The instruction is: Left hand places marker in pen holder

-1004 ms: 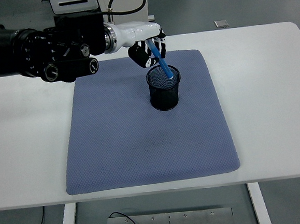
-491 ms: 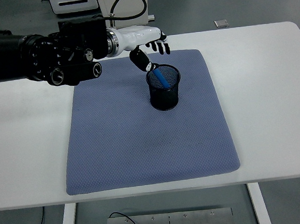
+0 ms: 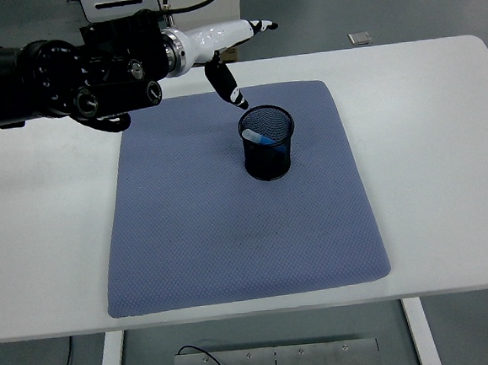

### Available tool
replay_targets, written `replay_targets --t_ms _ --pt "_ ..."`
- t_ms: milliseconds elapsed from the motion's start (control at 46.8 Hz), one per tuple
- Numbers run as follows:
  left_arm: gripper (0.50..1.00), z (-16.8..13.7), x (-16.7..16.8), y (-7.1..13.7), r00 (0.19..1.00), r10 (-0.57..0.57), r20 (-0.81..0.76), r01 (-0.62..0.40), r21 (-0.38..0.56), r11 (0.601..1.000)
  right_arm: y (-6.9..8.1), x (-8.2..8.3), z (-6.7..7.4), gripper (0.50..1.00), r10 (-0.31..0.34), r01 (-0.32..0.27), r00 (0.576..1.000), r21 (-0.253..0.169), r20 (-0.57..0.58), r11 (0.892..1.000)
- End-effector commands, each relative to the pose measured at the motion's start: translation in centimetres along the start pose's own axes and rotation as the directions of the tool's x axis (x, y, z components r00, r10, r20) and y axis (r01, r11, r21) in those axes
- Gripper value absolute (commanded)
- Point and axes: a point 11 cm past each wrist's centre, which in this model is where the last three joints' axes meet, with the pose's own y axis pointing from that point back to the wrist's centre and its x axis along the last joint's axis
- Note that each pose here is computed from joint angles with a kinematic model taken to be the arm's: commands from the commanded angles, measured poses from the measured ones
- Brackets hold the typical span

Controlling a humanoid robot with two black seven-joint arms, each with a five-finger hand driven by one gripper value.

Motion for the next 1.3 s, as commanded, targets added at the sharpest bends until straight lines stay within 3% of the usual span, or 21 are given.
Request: replay_targets --t_ms 0,192,342,598,620,662,983,1282 --pt "1.000 0.1 0.7 0.0 0.997 0.029 -0.075 -0.029 -0.001 1.000 0.0 0.0 0.0 1.000 0.000 0.000 1.000 0.000 0.000 1.000" --pt "1.000 -1.7 2.2 -0.1 0.950 0.111 -0.293 -0.106 0.033 0.994 0.0 0.0 0.0 1.000 0.000 0.000 1.000 0.000 0.000 1.000" --pt "1.000 -5.2 3.4 0.4 0.865 0.192 -0.463 -0.170 0.088 0.981 0.0 0.0 0.0 1.000 0.000 0.000 1.000 0.000 0.000 1.000" --pt "1.000 -13.1 5.9 2.8 0.643 0.313 -0.699 -0.266 0.180 0.947 0.0 0.0 0.0 1.000 0.000 0.000 1.000 0.000 0.000 1.000" --pt "1.000 -15.5 5.9 3.7 0.580 0.329 -0.745 -0.276 0.200 0.940 0.0 0.0 0.0 1.000 0.000 0.000 1.000 0.000 0.000 1.000" --pt "1.000 -17.0 5.9 4.4 0.532 0.343 -0.774 -0.289 0.215 0.933 0.0 0.0 0.0 1.000 0.000 0.000 1.000 0.000 0.000 1.000" --pt "1.000 -25.8 2.1 8.9 0.167 0.390 -0.905 -0.343 0.318 0.884 0.0 0.0 0.0 1.000 0.000 0.000 1.000 0.000 0.000 1.000" --pt "1.000 -30.1 -2.3 12.0 -0.090 0.393 -0.915 -0.370 0.397 0.840 0.0 0.0 0.0 1.000 0.000 0.000 1.000 0.000 0.000 1.000"
